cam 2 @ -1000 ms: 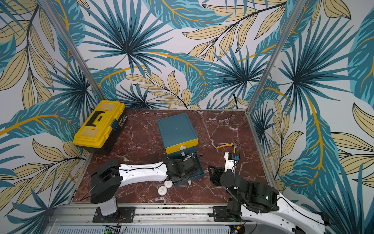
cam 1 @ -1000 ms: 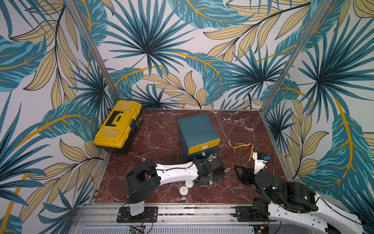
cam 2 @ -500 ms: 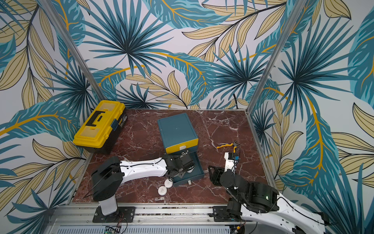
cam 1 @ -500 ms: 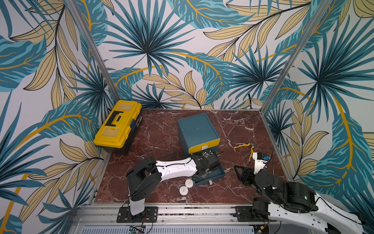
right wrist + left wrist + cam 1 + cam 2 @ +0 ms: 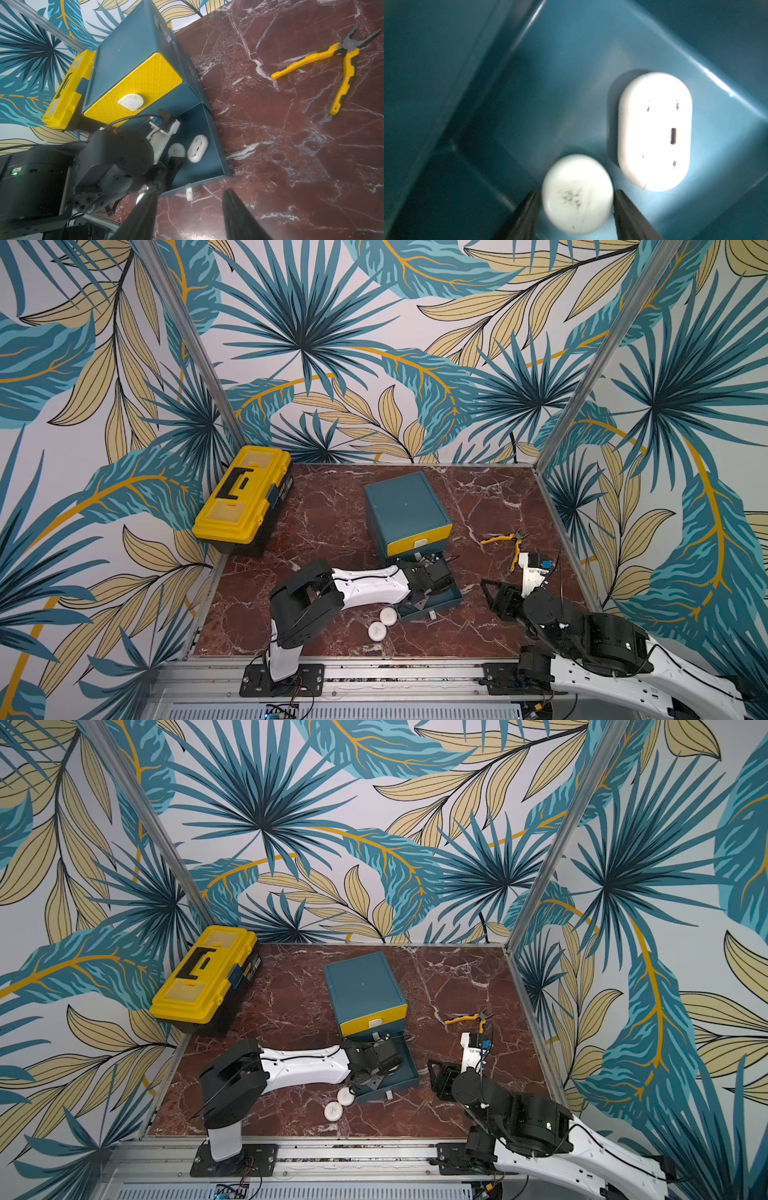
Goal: Put the bluetooth earphones in the drawer according to color
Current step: Place the bluetooth earphone in the drawer, then pick up the Bluetooth earphone from the center of the board.
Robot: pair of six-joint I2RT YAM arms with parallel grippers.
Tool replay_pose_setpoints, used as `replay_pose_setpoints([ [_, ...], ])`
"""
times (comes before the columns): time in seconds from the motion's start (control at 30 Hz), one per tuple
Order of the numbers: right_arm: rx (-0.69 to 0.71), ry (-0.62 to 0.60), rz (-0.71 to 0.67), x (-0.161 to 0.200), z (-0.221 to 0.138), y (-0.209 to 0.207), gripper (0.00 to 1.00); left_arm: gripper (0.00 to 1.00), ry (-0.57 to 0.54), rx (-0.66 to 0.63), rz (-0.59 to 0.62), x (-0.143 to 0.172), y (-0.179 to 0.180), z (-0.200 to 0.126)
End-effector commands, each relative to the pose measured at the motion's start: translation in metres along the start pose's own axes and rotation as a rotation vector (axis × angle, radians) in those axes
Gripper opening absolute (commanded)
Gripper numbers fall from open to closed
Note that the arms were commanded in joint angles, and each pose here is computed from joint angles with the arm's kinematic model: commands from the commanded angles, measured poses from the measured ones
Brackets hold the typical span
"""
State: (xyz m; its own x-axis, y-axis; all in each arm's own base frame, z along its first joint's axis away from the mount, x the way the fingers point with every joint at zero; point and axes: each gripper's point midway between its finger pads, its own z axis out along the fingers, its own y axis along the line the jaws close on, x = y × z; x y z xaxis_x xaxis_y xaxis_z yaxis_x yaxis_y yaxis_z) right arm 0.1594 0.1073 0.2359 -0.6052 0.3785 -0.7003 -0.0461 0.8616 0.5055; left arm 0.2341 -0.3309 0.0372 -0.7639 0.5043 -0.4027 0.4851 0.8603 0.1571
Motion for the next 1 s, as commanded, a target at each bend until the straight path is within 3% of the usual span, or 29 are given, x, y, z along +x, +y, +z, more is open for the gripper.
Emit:
replay_pose_setpoints([
  [0.0, 0.018, -0.008, -0.004, 0.001, 0.000, -0.006, 0.56, 0.66, -0.022, -0.013, -0.010, -0.005, 0.010, -0.017],
  [0.17, 0.019, -0.005, -0.005, 0.002, 0.001, -0.006, 0.56, 0.69, -0.070, -0.028, 0.019, -0.014, 0.012, -0.048],
  [0.37, 0.019, -0.004, -0.002, 0.002, 0.001, -0.006, 0.56, 0.70, -0.198, -0.037, 0.048, -0.025, 0.021, -0.123],
  [0.5, 0.020, -0.003, -0.003, 0.002, 0.001, -0.006, 0.56, 0.72, -0.212, -0.007, -0.005, 0.000, 0.043, -0.156],
  [0.73, 0.023, -0.002, -0.015, 0.002, 0.003, -0.004, 0.56, 0.79, -0.029, -0.014, -0.070, 0.086, 0.076, -0.134],
  [0.97, 0.011, 0.011, -0.006, 0.004, 0.003, 0.000, 0.56, 0.84, 0.032, 0.106, -0.084, 0.105, 0.050, -0.110],
])
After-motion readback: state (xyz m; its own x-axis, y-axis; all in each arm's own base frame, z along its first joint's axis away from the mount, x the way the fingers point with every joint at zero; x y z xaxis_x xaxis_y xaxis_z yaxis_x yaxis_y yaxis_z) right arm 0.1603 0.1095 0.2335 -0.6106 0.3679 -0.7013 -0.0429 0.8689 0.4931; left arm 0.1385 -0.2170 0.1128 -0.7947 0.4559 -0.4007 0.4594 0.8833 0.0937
